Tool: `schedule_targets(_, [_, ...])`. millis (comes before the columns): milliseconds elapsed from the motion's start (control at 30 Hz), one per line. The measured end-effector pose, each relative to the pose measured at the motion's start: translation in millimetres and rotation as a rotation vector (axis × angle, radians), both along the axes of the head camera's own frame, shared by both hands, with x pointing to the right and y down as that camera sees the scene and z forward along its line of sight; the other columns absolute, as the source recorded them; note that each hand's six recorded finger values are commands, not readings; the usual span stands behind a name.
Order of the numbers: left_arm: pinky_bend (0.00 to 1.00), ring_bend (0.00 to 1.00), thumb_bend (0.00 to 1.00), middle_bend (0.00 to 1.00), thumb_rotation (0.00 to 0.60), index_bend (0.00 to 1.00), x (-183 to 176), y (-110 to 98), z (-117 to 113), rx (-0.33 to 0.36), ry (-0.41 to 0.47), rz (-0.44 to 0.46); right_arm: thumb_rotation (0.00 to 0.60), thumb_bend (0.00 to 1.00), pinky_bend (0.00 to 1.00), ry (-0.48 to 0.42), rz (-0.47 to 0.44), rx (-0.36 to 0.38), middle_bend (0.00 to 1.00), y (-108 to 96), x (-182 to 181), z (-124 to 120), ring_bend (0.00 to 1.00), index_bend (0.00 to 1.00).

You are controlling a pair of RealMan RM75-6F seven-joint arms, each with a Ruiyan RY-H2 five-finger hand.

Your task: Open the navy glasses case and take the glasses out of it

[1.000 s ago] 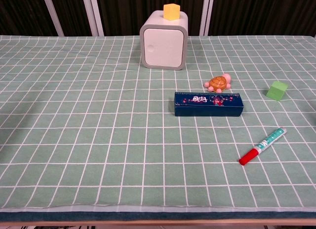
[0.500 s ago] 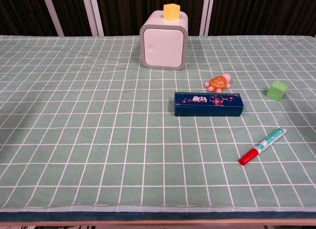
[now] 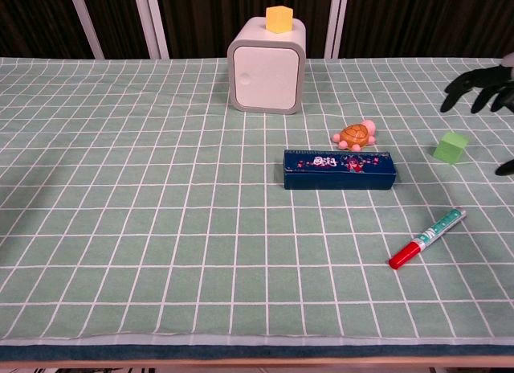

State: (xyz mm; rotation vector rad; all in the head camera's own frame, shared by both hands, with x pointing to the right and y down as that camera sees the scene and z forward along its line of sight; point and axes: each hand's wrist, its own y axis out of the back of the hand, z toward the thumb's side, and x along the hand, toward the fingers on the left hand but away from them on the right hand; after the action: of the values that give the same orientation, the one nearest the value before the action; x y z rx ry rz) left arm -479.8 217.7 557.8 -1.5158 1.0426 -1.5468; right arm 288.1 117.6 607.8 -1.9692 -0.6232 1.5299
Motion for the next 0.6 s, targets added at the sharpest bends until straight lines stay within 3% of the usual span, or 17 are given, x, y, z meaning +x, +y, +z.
schedule_targets(167, [0.00,0.00,0.40,0.00,0.600,0.06,-0.9,-0.7,0.5,-0.006,0.009,-0.013,0.600,0.11,0.21,-0.029,0.005,-0.058,0.12,-17.4,-39.4,11.2,0.21,0.22])
schedule_targets(267, [0.00,0.00,0.40,0.00,0.600,0.06,-1.0,-0.8,0.9,-0.009,0.012,-0.015,0.600,0.18,0.21,-0.039,-0.007,-0.087,0.14,-23.5,-67.2,19.6,0.21,0.23])
schedule_targets(600, [0.00,0.00,0.40,0.00,0.600,0.06,-0.9,-1.8,2.6,-0.020,0.025,-0.021,0.600,0.28,0.21,-0.033,-0.049,-0.126,0.16,-22.3,-141.7,46.7,0.21,0.25])
